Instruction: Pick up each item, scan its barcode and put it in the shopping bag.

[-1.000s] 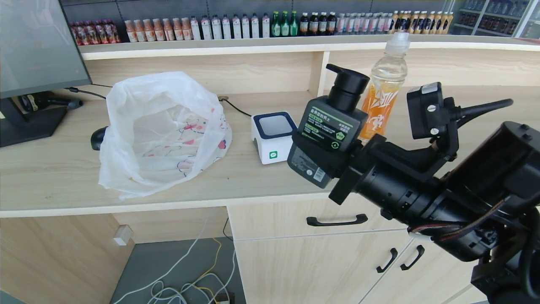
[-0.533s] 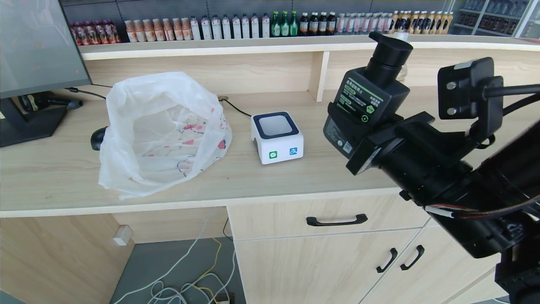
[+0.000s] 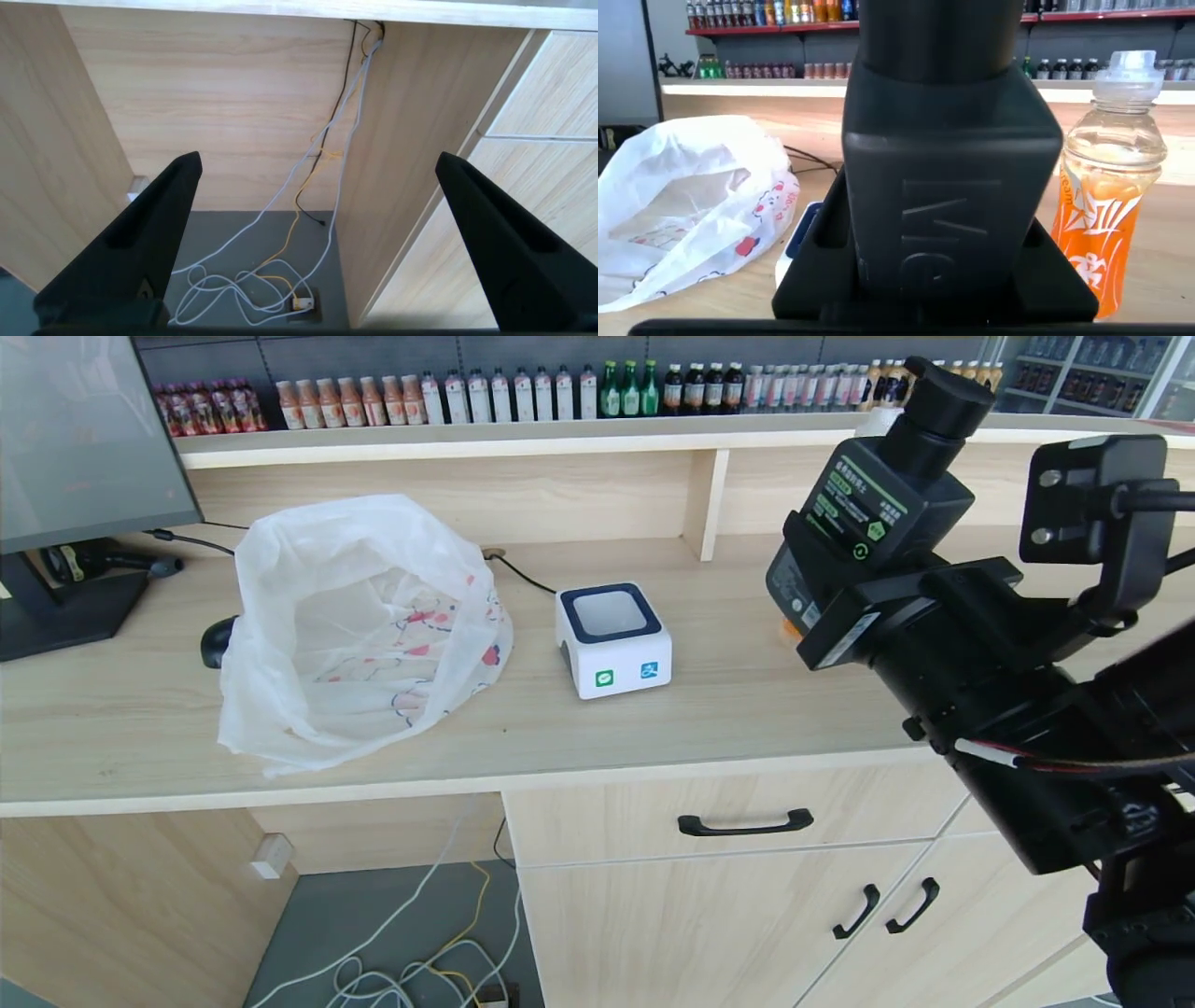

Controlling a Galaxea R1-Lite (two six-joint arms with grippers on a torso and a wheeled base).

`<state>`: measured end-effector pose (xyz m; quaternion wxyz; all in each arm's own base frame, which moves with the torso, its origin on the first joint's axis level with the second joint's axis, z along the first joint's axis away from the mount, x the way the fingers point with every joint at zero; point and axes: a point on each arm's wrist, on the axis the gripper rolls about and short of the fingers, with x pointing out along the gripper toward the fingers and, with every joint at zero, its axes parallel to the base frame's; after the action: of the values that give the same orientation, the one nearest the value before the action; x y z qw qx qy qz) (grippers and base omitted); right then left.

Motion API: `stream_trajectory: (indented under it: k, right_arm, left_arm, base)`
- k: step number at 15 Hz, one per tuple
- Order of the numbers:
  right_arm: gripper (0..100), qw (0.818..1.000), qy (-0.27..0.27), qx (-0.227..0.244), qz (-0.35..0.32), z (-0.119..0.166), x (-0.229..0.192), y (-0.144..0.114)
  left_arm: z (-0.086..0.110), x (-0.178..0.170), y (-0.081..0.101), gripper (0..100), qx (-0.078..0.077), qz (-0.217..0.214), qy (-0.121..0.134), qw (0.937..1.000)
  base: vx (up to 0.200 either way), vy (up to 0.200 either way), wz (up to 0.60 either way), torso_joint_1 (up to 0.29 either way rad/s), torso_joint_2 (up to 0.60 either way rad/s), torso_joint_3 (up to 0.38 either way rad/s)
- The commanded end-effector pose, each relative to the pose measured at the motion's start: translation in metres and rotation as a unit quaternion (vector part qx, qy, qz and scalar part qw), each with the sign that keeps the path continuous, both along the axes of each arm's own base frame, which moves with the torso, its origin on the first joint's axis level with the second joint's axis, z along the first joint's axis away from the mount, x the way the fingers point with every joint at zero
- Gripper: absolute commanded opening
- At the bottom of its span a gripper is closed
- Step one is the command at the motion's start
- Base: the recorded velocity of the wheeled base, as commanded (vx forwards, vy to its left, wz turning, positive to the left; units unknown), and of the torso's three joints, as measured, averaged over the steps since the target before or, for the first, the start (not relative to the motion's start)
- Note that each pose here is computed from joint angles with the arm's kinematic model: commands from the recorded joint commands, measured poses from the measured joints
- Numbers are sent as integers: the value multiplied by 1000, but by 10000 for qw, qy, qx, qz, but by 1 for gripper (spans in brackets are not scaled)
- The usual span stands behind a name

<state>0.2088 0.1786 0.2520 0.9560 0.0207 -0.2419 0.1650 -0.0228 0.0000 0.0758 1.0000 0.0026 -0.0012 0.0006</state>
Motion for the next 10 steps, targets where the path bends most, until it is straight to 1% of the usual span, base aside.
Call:
stream_trajectory:
  k: [1,4,7,10]
  right_arm:
    - [0,9999,77,-83,-26,-7,5,4]
    - [0,10000,27,-69,-22,-6,12,10]
    - [0,9999,-122,82,-15,4,18,15]
    - [0,9999,-95,33,-3,1,17,16]
  left_arm:
    - [0,0,0,100,-3,1,-4,10000]
    - [0,0,0,100,-10,1,-4,10000]
    - [0,0,0,100,-3,1,-4,10000]
    - [0,0,0,100,-3,1,-4,10000]
  base:
    - [0,0,0,0,0,0]
    - [0,200,0,-4,1,5]
    - [0,200,0,11,4,-2]
    - [0,200,0,1,2,4]
